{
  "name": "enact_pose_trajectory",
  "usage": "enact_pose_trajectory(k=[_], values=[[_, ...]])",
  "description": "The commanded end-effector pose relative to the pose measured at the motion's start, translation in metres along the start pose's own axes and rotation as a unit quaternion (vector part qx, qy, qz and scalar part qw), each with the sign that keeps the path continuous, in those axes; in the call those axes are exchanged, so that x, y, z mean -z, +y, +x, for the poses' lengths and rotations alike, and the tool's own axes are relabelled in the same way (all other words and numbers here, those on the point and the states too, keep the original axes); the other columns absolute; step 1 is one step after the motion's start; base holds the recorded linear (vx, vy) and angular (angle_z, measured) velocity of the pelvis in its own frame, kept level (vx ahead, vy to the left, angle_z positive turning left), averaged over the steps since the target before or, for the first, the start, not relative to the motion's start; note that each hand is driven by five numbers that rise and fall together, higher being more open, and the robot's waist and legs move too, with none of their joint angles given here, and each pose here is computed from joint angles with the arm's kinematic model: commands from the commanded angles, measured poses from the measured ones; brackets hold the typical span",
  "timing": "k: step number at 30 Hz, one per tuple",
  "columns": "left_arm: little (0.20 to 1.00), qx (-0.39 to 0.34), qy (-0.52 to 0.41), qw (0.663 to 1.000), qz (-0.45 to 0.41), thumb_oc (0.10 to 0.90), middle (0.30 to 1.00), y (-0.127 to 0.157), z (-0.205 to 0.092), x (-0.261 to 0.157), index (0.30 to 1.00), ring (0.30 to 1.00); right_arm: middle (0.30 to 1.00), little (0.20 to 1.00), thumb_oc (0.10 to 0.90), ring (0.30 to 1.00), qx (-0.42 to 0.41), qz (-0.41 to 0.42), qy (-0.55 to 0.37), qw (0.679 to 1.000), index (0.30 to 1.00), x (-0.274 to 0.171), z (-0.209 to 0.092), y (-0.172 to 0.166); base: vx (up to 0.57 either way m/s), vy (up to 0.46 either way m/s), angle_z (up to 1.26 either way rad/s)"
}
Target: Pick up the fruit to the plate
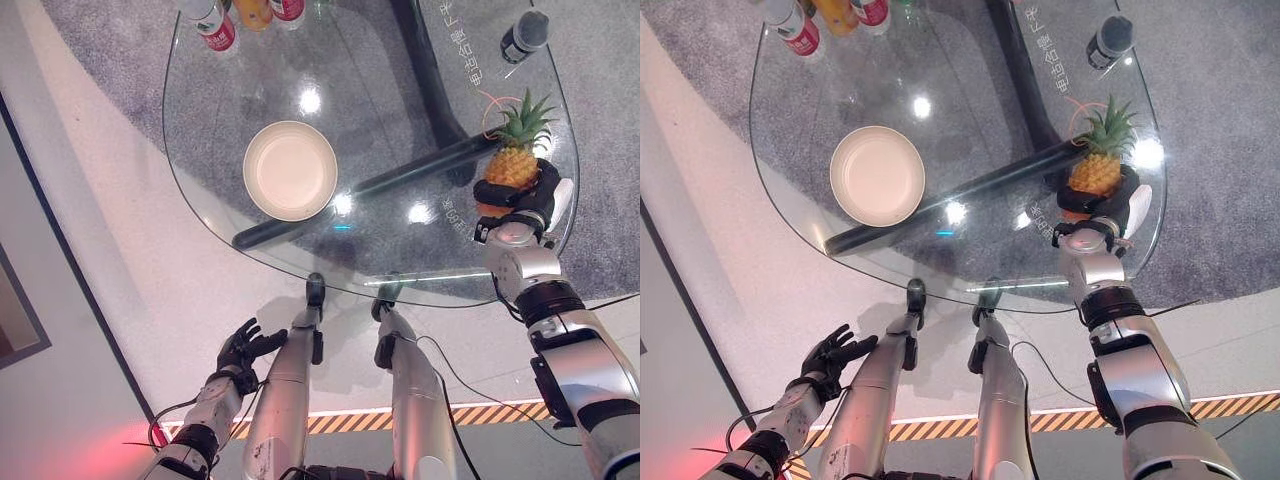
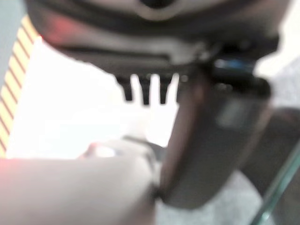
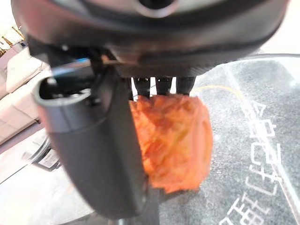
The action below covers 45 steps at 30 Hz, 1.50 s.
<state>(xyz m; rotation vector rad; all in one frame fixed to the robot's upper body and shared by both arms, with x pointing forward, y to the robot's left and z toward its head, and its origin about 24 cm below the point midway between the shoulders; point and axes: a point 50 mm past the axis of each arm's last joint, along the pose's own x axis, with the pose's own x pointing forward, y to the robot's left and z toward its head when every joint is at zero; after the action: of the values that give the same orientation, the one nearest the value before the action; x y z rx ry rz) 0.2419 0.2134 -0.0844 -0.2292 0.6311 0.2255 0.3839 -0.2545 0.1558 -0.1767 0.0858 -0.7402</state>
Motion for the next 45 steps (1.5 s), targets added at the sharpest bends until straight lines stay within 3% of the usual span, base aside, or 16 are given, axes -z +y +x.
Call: enact_pose_trajectory(k=[1,13,27,37,45], values=[[0.9,-0.01,0.062,0.998,0.016,0.8,0.9,0.01,-0.015,0.042,0.9,0.9,0.3,0.2,0.1,0.3,-0.055,0.003,0.005,0.998,0.3,-0.001,-0.006,0.012,0.0,0.0,0.0],[0.9,-0.015,0.019,1.0,-0.013,0.8,0.9,0.011,-0.014,0.032,0.9,0.9,0.3,0.2,0.1,0.3,-0.067,0.026,0.008,0.997,0.3,0.003,-0.009,0.013,0.0,0.001,0.01],[0.9,-0.063,-0.105,0.99,-0.072,0.8,0.9,0.021,-0.016,-0.008,0.9,0.9,0.3,0.2,0.1,0.3,-0.121,0.132,-0.073,0.981,0.3,-0.013,-0.041,0.02,-0.01,-0.017,0.0],[0.9,-0.05,-0.252,0.959,-0.116,0.8,0.9,0.011,-0.03,-0.069,0.9,0.9,0.3,0.2,0.1,0.3,-0.244,0.195,-0.209,0.927,0.3,-0.035,-0.098,0.028,-0.02,-0.029,-0.03],[0.9,0.039,-0.339,0.927,-0.153,0.8,0.9,-0.011,-0.056,-0.111,0.9,0.9,0.3,0.2,0.1,0.3,-0.351,0.203,-0.294,0.866,0.3,-0.047,-0.133,0.027,-0.01,-0.027,0.0]])
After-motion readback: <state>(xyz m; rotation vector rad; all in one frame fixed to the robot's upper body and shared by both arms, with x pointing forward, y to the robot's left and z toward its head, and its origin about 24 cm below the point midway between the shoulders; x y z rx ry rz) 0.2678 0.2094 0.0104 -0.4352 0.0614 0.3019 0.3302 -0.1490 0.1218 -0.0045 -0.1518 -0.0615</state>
